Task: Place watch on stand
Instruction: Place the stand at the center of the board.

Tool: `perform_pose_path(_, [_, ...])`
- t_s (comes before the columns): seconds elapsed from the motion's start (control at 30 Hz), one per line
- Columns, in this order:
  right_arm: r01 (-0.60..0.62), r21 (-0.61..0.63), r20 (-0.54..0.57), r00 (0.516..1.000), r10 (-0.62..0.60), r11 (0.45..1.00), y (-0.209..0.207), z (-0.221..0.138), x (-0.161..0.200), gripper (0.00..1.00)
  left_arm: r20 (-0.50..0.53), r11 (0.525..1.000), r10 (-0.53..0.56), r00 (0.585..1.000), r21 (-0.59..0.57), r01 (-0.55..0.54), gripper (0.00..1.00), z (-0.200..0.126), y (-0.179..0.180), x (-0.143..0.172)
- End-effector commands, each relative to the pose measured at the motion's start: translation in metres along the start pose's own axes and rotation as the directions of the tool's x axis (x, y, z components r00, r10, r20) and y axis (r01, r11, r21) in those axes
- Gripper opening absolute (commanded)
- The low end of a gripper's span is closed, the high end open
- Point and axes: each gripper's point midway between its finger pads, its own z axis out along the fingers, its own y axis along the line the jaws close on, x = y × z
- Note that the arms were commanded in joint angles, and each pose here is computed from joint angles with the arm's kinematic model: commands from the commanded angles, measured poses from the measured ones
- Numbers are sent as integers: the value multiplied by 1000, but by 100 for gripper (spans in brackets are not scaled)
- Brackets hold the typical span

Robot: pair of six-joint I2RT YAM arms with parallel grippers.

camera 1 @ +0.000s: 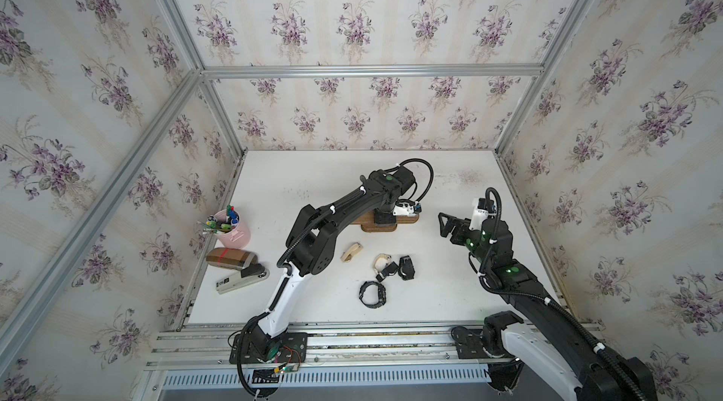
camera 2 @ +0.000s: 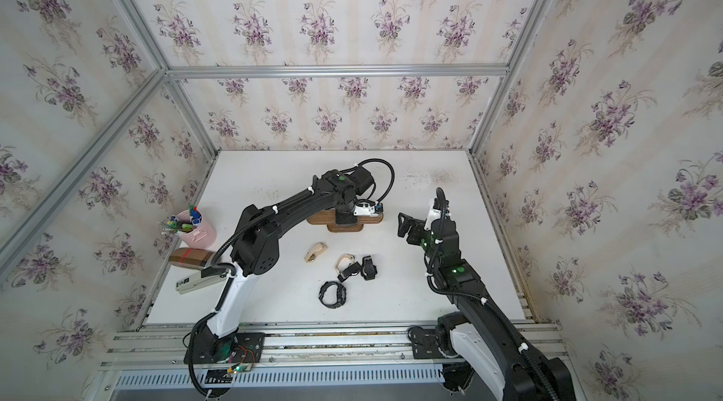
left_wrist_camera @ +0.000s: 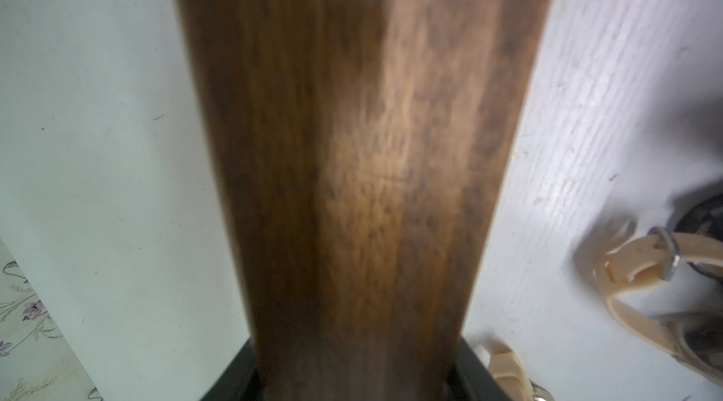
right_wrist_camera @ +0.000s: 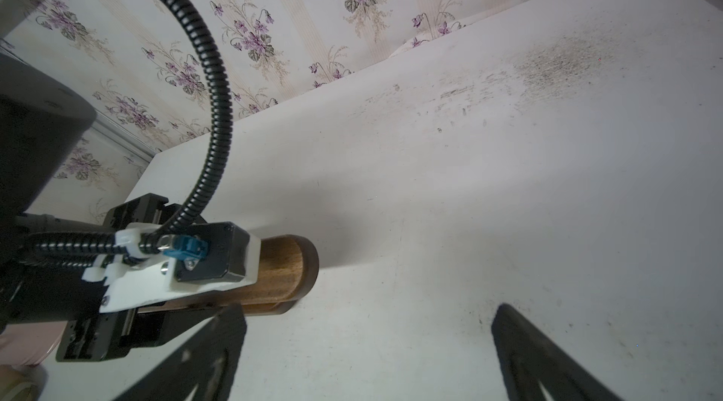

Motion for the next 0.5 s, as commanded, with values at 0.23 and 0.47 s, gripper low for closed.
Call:
perform_pose_path(0.23, [-9, 3, 6, 1000, 9, 1000, 2, -2, -4, 99, -26, 999, -8, 1000, -32, 7, 68, 7, 8, 1])
perform_pose_path(0.47, [-6, 5, -5, 1000, 6, 1000, 2, -2, -2, 99, 58, 994, -56, 997, -91, 62, 100, -12, 17, -7])
